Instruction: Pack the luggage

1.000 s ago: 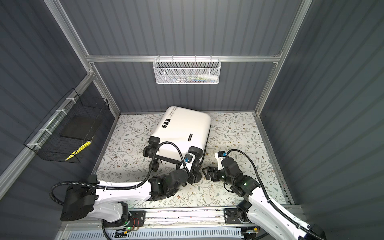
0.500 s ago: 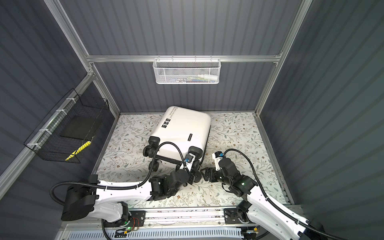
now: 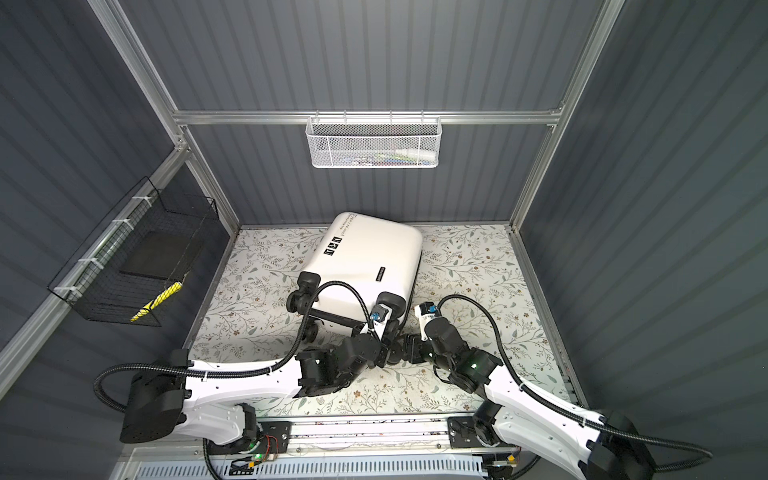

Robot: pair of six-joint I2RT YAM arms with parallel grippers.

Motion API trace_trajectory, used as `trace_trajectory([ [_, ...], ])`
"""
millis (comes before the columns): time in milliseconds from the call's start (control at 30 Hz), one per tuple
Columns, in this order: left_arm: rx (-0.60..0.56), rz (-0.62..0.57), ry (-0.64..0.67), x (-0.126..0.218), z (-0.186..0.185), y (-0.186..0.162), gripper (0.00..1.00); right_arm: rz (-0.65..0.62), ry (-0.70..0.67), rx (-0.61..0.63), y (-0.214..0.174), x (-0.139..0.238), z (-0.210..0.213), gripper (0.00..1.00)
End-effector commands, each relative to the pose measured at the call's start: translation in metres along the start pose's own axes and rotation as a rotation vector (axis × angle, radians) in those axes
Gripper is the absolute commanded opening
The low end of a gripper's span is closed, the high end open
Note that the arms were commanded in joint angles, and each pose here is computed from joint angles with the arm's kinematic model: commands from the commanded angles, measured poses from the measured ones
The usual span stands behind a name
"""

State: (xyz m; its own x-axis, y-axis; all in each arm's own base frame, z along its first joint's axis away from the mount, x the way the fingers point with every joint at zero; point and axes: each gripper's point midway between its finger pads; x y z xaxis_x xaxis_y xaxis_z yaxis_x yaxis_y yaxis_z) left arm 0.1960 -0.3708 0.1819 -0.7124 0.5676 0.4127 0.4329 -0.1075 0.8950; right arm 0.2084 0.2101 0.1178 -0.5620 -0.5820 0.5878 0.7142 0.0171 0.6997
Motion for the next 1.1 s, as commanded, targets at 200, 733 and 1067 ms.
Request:
trace_trajectory([
  [200, 0.158, -0.161, -0.217, 0.025, -0.052, 0.074, 0.0, -0.079, -0.035, -0.035, 0.011, -0.013, -0.002, 0.53],
  [733, 0.167, -0.163, -0.203, 0.025, -0.048, 0.072, 0.0, -0.053, -0.052, -0.045, 0.0, -0.026, -0.004, 0.24],
  [1067, 0.171, -0.165, -0.196, 0.027, -0.044, 0.07, 0.0, -0.051, -0.09, -0.043, -0.009, -0.019, -0.016, 0.01],
])
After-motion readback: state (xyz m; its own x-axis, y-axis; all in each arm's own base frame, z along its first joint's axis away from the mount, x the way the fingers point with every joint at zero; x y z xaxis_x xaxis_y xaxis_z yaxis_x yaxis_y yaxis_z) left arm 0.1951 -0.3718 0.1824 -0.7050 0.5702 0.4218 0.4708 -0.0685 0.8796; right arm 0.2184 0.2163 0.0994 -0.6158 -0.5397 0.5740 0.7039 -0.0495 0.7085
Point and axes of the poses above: each gripper's point midway between its finger pads, its own x axis back along the fingers, its own z axis along the line the jaws close on, y = z × x, and after that the axes turned 8 degrees about x, right-handed
